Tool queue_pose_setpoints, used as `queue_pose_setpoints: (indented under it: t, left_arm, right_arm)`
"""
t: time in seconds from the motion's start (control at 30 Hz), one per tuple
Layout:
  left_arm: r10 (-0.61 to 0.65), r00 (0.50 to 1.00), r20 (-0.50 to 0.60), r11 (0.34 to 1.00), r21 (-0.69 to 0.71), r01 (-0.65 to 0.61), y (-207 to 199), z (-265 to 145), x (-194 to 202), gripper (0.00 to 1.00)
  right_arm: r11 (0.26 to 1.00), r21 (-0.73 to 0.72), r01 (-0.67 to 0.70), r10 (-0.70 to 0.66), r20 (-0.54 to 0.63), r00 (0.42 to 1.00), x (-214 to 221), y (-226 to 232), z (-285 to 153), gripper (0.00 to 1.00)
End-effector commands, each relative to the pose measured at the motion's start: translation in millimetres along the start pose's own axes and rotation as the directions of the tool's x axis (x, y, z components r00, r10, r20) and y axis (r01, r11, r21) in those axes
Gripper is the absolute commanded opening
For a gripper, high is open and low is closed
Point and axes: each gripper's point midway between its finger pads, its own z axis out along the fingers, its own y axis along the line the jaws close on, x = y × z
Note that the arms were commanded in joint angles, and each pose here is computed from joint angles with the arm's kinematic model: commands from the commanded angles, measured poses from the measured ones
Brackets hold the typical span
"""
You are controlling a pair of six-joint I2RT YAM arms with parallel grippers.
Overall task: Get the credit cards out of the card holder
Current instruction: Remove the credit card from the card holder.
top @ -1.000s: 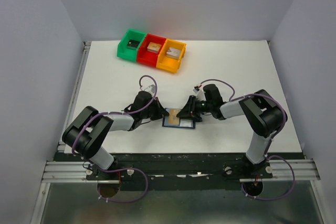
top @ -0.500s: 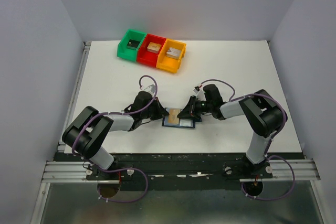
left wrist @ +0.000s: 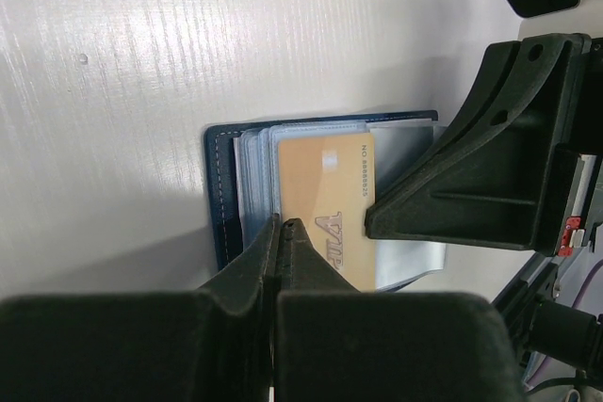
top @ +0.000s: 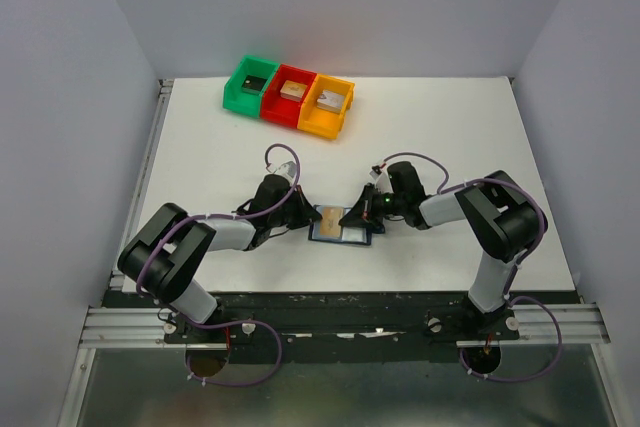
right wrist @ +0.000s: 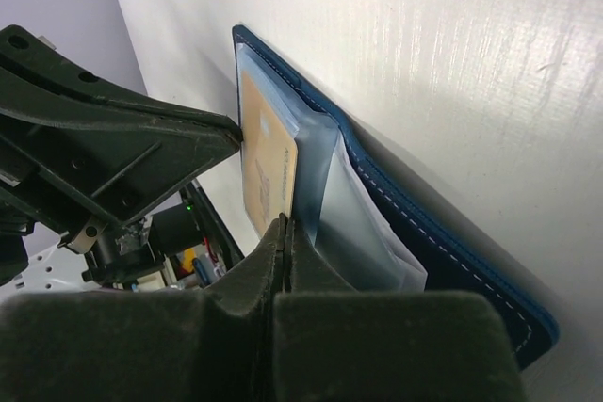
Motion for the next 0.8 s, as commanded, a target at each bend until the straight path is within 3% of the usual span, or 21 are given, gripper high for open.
queue_pose_setpoints:
  t: [0.0, 0.37, 0.53, 0.77]
  left_arm:
    - [-0.012, 0.997, -0.072, 0.997, -0.073, 0.007, 19.0, -5.8, 27.3, 0.0]
    - [-0.019, 0.998, -0.055, 0.996, -0.085, 0.015, 22.4, -10.1, 27.5, 0.0]
    - [-0.019, 0.998, -0.064, 0.997, -0.073, 0.015, 19.6, -8.3, 30.4, 0.0]
    - [-0.016, 0.997, -0.071, 0.997, -0.073, 0.01, 19.1, -7.0, 32.9, 0.0]
  right_arm:
    - [0.999, -0.028, 0.035, -0.034, 0.028, 0.999, -4.8, 6.7, -2.5, 0.0]
    - [0.999, -0.038, 0.021, -0.02, 0.034, 0.999, -4.8, 8.6, -5.1, 0.01]
    - [0.997, -0.082, 0.006, -0.003, 0.034, 0.999, -5.6, 15.4, -3.9, 0.29]
    - [0.993, -0.112, -0.031, 0.034, 0.028, 0.999, -4.1, 16.7, -2.0, 0.37]
